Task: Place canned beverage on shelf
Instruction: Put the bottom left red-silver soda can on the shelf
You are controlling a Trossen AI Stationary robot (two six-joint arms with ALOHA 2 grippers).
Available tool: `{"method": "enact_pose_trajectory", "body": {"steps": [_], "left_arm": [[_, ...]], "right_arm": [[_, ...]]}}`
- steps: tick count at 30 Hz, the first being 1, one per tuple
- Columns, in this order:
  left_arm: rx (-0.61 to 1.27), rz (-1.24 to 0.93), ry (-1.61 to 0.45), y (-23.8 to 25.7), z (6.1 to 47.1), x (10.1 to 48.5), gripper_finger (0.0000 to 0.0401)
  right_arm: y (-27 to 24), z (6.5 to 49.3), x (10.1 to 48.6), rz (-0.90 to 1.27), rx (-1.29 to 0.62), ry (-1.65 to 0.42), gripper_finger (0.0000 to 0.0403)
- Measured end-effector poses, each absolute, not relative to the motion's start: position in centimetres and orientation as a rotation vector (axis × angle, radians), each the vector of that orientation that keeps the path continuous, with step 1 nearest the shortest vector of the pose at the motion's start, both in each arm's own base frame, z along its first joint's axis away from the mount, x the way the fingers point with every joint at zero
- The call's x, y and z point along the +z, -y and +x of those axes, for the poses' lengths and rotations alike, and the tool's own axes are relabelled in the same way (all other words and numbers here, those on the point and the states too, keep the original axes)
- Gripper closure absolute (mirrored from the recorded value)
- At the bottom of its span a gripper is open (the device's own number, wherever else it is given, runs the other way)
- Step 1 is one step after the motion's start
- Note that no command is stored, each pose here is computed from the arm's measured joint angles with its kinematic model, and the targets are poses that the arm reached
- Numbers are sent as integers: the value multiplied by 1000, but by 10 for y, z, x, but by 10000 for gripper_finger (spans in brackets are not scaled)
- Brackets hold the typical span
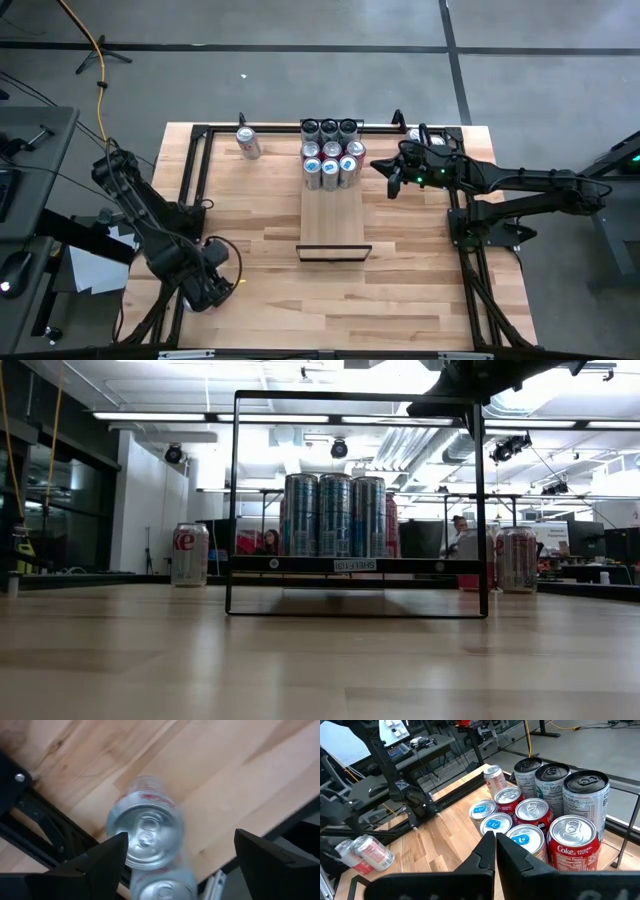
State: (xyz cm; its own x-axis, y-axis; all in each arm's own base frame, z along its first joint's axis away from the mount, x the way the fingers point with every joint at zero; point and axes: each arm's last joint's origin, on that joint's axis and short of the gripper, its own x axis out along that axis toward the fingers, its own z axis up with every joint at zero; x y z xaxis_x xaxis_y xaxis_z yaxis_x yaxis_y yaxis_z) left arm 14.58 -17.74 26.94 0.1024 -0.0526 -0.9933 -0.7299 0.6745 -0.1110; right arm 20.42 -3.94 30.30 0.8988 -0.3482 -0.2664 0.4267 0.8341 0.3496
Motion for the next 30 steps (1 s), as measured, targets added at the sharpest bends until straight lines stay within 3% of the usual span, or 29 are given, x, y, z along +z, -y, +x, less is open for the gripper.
{"method": "enact_pose_trajectory", "body": {"steps": [8,14,30], "left_arm": [[661,-615,-1433,168,138,275,91],[583,-626,-1439,173,141,262,91],[644,-612,-1447,168,138,248,91]], "right_arm": [[40,204,303,415,-416,-195,402],[39,204,303,431,-417,-192,402],[39,204,303,424,-416,-195,402]]}}
